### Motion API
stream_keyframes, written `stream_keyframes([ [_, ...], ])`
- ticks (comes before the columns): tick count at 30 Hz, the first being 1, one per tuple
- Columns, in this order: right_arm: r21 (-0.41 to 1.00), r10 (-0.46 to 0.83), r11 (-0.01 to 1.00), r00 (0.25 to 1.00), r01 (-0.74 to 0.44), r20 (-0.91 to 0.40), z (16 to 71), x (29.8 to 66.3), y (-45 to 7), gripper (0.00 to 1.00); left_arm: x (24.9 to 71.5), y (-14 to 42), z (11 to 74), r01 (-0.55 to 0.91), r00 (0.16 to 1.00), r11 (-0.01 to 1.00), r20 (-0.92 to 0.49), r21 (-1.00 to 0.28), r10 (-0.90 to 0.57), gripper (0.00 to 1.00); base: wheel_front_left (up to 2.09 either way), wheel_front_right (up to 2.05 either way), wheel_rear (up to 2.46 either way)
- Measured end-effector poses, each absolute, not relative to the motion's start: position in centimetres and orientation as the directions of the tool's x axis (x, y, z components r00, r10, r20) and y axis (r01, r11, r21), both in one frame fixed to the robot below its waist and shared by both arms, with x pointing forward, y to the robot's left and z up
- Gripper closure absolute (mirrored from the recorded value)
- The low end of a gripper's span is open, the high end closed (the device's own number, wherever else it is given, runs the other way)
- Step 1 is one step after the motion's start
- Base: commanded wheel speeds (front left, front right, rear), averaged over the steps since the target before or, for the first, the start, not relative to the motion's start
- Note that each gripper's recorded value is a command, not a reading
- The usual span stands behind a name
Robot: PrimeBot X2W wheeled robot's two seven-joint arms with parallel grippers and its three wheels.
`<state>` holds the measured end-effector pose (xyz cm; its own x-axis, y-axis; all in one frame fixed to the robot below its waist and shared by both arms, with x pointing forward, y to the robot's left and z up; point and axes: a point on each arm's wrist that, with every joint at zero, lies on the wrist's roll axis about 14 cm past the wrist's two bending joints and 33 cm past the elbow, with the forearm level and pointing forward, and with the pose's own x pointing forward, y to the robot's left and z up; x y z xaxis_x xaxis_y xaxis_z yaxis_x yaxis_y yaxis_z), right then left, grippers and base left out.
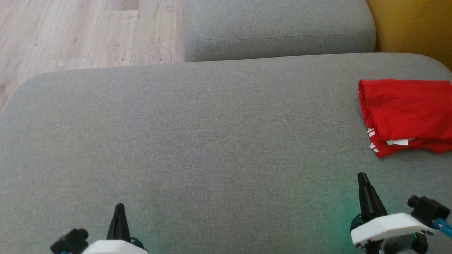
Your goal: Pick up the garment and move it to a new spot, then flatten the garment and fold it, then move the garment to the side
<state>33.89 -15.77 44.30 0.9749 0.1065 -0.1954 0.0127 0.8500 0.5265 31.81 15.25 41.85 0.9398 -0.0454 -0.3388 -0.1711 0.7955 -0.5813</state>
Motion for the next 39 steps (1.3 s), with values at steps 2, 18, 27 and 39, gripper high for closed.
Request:
stream_keyframes([
  [2,0.545,0.102,0.838,0.976,0.019,-0.191,44.4,34.0,-15.9,1.00,32.0,15.5,42.0,-0.180,0.940,0.781,-0.338,-0.598,-0.042,1.00,0.00,0.00,0.00],
  [18,0.685,0.076,0.725,0.980,0.072,-0.184,44.7,34.5,-16.6,1.00,33.0,15.9,42.5,-0.213,0.943,0.668,-0.330,-0.713,-0.051,1.00,0.00,0.00,0.00],
  [27,0.754,0.057,0.649,0.983,0.097,-0.176,45.0,34.9,-17.3,1.00,33.4,16.1,42.7,-0.230,0.944,0.595,-0.325,-0.770,-0.056,1.00,0.00,0.00,0.00],
  [39,0.835,0.044,0.538,0.985,0.115,-0.164,45.5,35.4,-17.8,1.00,34.2,16.7,43.3,-0.239,0.951,0.489,-0.304,-0.839,-0.056,1.00,0.00,0.00,0.00],
])
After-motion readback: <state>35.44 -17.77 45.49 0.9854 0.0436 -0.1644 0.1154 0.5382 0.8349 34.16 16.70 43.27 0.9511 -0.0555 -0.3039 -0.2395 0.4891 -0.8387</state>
